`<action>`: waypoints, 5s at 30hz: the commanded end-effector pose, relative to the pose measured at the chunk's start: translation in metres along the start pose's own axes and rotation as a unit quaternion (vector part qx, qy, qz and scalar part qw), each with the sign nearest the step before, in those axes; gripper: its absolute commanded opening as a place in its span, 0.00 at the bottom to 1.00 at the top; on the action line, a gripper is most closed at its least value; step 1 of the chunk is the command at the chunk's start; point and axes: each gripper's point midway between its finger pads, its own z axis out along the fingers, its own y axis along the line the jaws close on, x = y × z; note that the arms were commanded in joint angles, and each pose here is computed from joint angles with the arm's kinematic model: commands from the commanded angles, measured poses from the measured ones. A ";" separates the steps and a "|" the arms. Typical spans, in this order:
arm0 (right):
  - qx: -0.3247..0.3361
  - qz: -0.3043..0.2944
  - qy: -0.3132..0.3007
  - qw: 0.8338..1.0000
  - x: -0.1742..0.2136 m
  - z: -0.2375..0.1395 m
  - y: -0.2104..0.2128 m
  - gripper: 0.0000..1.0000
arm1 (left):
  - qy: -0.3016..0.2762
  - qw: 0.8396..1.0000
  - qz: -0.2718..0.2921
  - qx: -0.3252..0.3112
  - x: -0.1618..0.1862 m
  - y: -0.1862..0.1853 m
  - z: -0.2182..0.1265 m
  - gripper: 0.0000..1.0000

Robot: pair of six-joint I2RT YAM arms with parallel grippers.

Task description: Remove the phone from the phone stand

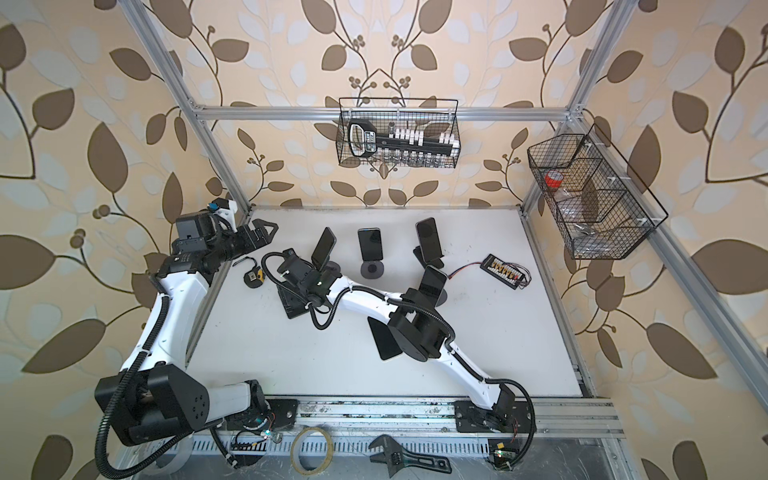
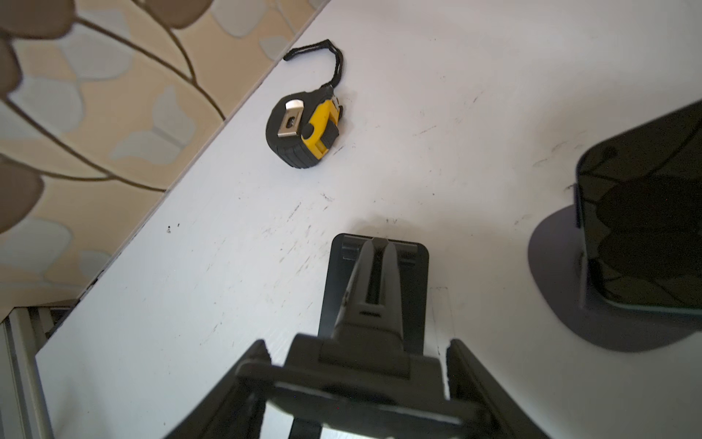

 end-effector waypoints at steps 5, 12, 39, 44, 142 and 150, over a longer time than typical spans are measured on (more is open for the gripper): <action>-0.012 0.002 -0.007 1.000 0.012 0.025 0.009 0.69 | -0.032 0.999 0.009 0.022 -0.018 -0.013 -0.014 0.99; -0.014 -0.004 -0.019 1.000 0.012 0.035 0.012 0.72 | -0.034 0.999 0.002 0.027 -0.017 -0.013 -0.013 0.99; -0.102 0.002 -0.138 0.985 -0.082 -0.106 0.048 1.00 | -0.073 0.995 0.000 0.072 -0.034 -0.008 -0.029 0.99; -0.082 0.005 -0.132 0.988 -0.080 -0.132 0.034 1.00 | -0.083 0.993 0.005 0.083 -0.040 -0.006 -0.034 0.99; -0.028 0.080 -0.129 0.988 -0.033 -0.288 -0.125 0.85 | 0.039 0.860 0.437 0.260 0.108 -0.035 0.143 0.99; -0.026 0.079 -0.129 0.988 -0.033 -0.288 -0.125 0.85 | 0.043 0.864 0.437 0.249 0.103 -0.035 0.140 0.99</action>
